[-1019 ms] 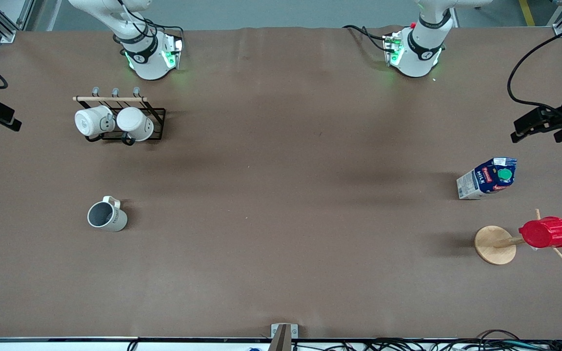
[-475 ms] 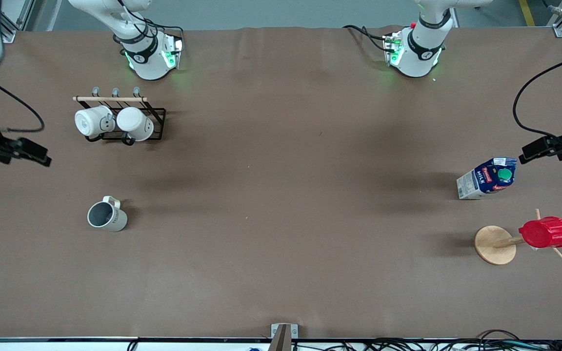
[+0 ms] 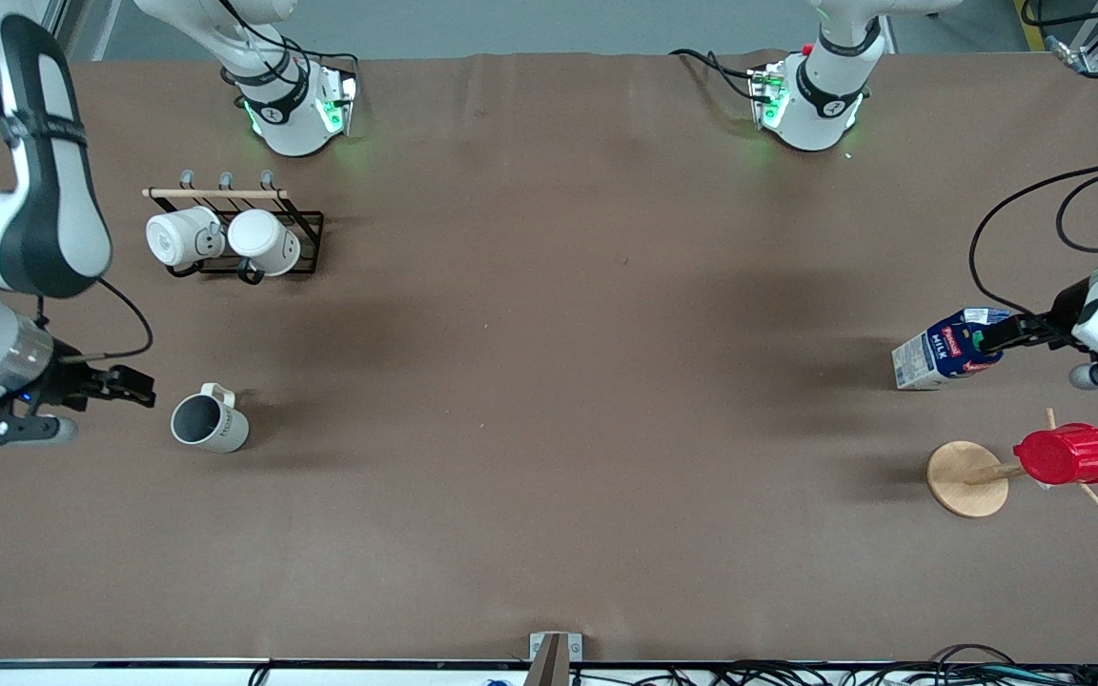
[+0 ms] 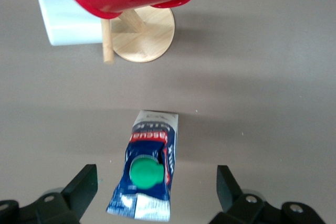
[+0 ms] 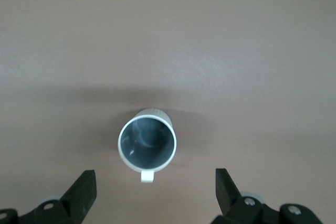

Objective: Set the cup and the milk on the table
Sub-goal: 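Grasp the white mug with the right gripper while the left gripper grasps the carton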

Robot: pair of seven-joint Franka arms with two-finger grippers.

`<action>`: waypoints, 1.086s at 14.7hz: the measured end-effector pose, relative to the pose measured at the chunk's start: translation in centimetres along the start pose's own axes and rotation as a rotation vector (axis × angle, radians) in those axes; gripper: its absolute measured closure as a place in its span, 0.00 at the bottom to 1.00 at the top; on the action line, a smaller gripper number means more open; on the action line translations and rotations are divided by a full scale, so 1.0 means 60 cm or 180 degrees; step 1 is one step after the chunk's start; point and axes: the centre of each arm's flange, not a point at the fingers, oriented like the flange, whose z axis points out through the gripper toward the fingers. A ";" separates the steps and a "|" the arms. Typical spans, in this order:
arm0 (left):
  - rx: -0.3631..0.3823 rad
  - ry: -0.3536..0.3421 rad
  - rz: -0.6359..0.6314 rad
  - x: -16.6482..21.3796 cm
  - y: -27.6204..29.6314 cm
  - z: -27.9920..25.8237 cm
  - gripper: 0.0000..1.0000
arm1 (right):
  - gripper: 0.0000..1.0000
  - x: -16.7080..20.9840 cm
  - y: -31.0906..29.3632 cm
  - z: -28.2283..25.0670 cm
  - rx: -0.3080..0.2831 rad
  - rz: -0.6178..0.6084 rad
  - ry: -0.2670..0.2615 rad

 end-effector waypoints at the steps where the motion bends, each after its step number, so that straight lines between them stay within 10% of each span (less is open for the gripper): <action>1: 0.0005 0.0005 -0.0002 -0.002 0.000 0.018 0.00 | 0.00 0.003 0.001 0.032 -0.0007 -0.0095 0.0006; 13: 0.0008 -0.0047 -0.0058 -0.046 -0.027 0.119 0.00 | 0.03 -0.026 0.011 0.216 -0.0059 -0.0257 0.0096; 16: 0.0008 -0.0049 0.0020 -0.047 -0.039 0.120 0.02 | 0.29 -0.031 0.010 0.227 -0.0051 -0.0263 0.0061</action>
